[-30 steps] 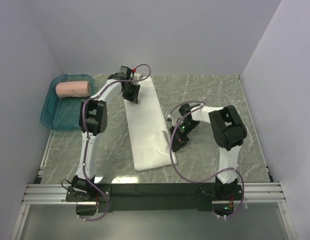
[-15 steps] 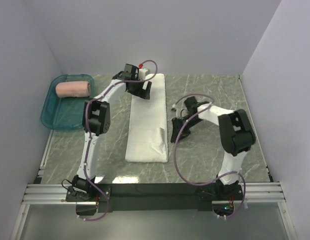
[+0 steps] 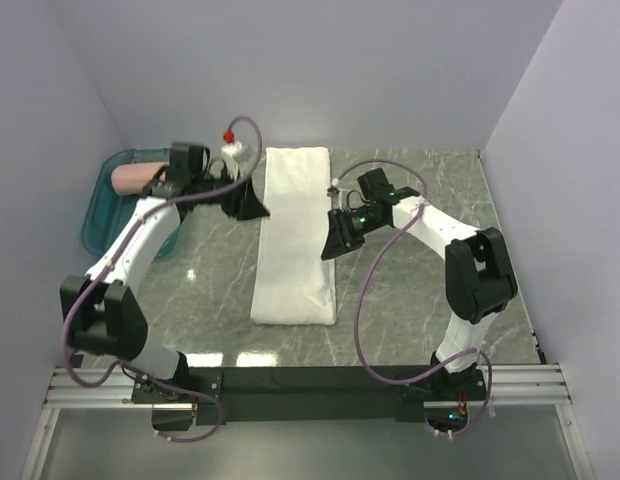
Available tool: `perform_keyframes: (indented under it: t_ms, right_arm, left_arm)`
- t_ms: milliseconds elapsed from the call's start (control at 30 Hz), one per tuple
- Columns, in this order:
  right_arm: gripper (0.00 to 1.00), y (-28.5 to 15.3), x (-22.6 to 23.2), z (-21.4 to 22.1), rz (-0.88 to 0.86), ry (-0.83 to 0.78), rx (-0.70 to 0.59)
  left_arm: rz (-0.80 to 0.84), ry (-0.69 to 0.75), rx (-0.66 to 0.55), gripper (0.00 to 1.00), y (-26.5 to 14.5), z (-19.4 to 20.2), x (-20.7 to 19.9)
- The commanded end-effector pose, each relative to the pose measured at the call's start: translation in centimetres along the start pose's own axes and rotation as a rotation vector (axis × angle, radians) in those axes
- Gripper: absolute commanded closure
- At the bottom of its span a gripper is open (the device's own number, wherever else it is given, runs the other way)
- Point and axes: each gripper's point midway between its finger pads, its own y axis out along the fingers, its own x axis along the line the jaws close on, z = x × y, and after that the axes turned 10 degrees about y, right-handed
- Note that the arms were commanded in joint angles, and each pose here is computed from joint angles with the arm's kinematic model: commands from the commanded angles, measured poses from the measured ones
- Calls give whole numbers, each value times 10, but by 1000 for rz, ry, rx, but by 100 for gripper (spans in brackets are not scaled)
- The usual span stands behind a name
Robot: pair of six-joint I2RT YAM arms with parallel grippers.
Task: Roll the towels
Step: Fold the towel
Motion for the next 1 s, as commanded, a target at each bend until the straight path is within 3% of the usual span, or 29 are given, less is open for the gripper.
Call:
perform_keyframes:
  t_ms: [0,167,433,500,633,733,833,967]
  right_arm:
    - [63,10,33,-9,-114,-49,17]
    - [68,48,15,11,-92,-9,113]
    - [68,76,-78,6,176,151,70]
    - [68,76,-87,4,221,166,63]
    - [66,79,-78,-4,182,160,64]
    - [64,70,-54,-13,113,110,60]
    - [63,48,-25,-10,48,18,54]
    - [62,33,0,22,-15,5,65]
  left_arm:
    - [265,-156,24,48,0,56,-59]
    - [291,-277,-17,52,-3,91,-91]
    - [167,-528,192,57,44,187,-69]
    - [159,-617,305,62,53,219,-63]
    - [77,-685,411,66,60,255,-38]
    - [130,-690,389,67,59,246,-40]
    - [225,-599,294,65,48,209,-55]
    - [269,-480,153,61,24,160,-76]
